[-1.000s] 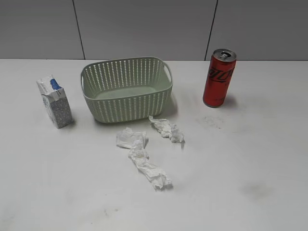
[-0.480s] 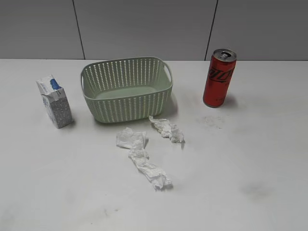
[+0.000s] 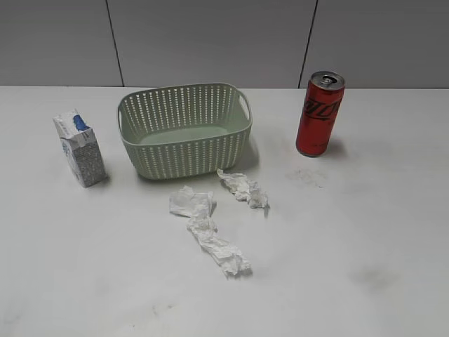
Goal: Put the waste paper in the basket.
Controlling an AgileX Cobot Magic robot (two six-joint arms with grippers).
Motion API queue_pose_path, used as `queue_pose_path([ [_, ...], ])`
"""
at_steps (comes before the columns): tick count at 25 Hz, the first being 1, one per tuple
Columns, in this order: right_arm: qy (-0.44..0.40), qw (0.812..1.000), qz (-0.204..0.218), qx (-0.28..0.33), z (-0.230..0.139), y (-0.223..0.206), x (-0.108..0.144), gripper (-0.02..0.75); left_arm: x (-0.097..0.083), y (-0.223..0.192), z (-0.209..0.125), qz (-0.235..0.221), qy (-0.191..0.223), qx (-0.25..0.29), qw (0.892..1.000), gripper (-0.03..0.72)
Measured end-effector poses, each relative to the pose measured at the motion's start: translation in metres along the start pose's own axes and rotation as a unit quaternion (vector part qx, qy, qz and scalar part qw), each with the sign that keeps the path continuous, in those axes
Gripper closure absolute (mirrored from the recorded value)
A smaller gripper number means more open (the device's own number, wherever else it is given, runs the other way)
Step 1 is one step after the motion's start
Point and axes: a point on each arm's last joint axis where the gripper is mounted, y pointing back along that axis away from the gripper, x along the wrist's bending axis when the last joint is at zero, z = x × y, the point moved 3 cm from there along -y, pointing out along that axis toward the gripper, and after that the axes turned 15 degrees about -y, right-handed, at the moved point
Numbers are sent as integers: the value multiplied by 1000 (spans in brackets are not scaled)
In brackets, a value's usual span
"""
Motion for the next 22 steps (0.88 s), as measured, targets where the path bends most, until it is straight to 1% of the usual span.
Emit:
queue_pose_path([
  [3, 22, 999, 5, 41, 12, -23, 2, 177, 0, 0, 0, 0, -1, 0, 1000, 97],
  [9, 41, 993, 36, 107, 35, -72, 10, 177, 0, 0, 0, 0, 0, 0, 1000, 97],
  [12, 65, 988, 55, 133, 46, -97, 21, 177, 0, 0, 0, 0, 0, 0, 1000, 97],
  [14, 89, 982, 78, 147, 49, -114, 38, 177, 0, 0, 0, 0, -1, 0, 1000, 97],
  [18, 142, 969, 126, 159, 45, -148, 82, 177, 0, 0, 0, -1, 0, 0, 1000, 97],
  [20, 160, 963, 138, 166, 38, -166, 100, 177, 0, 0, 0, -1, 0, 0, 1000, 97],
  [22, 169, 959, 144, 174, 30, -184, 111, 177, 0, 0, 0, -1, 1, 0, 1000, 97],
])
